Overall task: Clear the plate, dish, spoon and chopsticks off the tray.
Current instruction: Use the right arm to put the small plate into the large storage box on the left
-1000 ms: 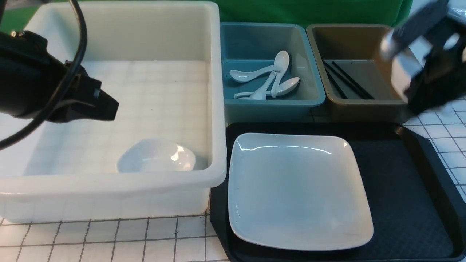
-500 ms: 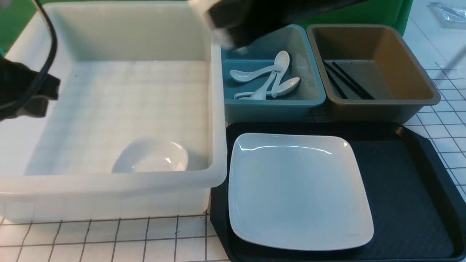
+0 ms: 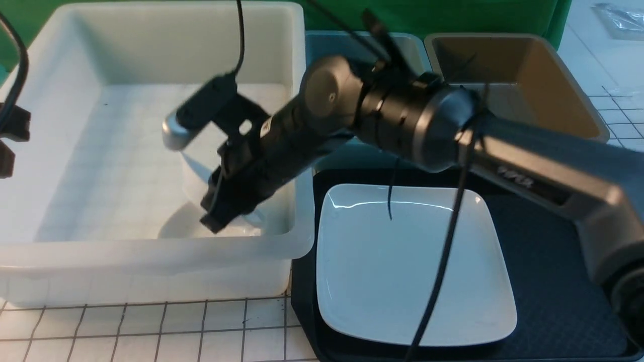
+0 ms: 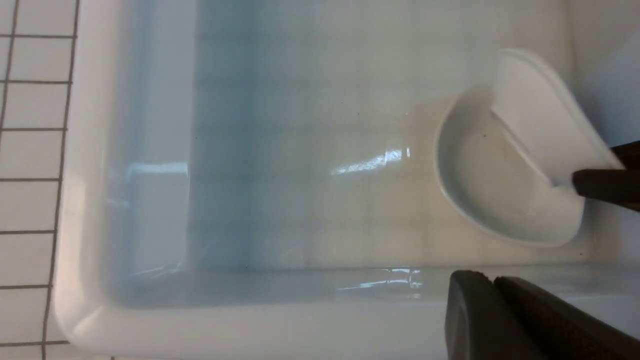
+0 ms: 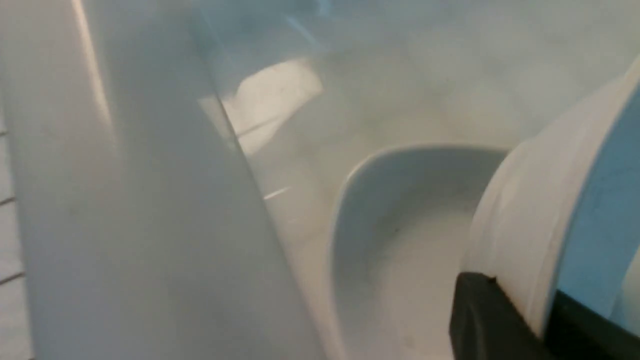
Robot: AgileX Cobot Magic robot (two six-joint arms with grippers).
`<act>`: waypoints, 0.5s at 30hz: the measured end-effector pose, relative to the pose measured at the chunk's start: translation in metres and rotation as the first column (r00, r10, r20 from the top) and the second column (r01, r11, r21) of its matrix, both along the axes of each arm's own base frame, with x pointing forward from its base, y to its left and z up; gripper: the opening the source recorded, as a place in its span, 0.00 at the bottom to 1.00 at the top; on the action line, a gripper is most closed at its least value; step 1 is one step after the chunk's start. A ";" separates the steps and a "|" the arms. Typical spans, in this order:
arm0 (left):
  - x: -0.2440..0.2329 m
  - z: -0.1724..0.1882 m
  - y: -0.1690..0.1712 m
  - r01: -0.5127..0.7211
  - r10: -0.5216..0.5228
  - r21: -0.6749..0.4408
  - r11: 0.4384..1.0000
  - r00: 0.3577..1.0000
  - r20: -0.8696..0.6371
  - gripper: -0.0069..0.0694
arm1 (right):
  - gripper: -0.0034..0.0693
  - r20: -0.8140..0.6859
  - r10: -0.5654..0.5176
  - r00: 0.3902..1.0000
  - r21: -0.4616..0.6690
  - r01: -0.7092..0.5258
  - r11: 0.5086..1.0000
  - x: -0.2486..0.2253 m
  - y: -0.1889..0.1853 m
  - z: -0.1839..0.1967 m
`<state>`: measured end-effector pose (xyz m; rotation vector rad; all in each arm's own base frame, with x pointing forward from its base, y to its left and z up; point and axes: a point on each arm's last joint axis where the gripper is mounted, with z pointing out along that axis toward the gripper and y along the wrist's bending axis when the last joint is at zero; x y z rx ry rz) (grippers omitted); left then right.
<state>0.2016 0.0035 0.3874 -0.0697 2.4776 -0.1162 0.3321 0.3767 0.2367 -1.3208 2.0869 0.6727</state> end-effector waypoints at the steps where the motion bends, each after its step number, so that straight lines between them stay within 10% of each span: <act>1: 0.000 0.000 -0.001 0.009 -0.009 -0.004 1.000 1.000 0.003 0.07 | 0.15 -0.003 -0.001 1.000 -0.004 0.001 1.000 0.001 0.001 -0.004; 5: 0.000 0.001 -0.004 0.030 -0.030 -0.031 0.999 1.000 0.007 0.07 | 0.18 0.002 -0.005 1.000 -0.008 0.005 1.000 0.003 0.002 -0.008; 15: 0.000 0.001 -0.005 0.053 -0.053 -0.027 0.998 0.999 0.010 0.07 | 0.67 -0.057 -0.050 0.997 0.008 0.051 0.999 0.000 0.001 -0.002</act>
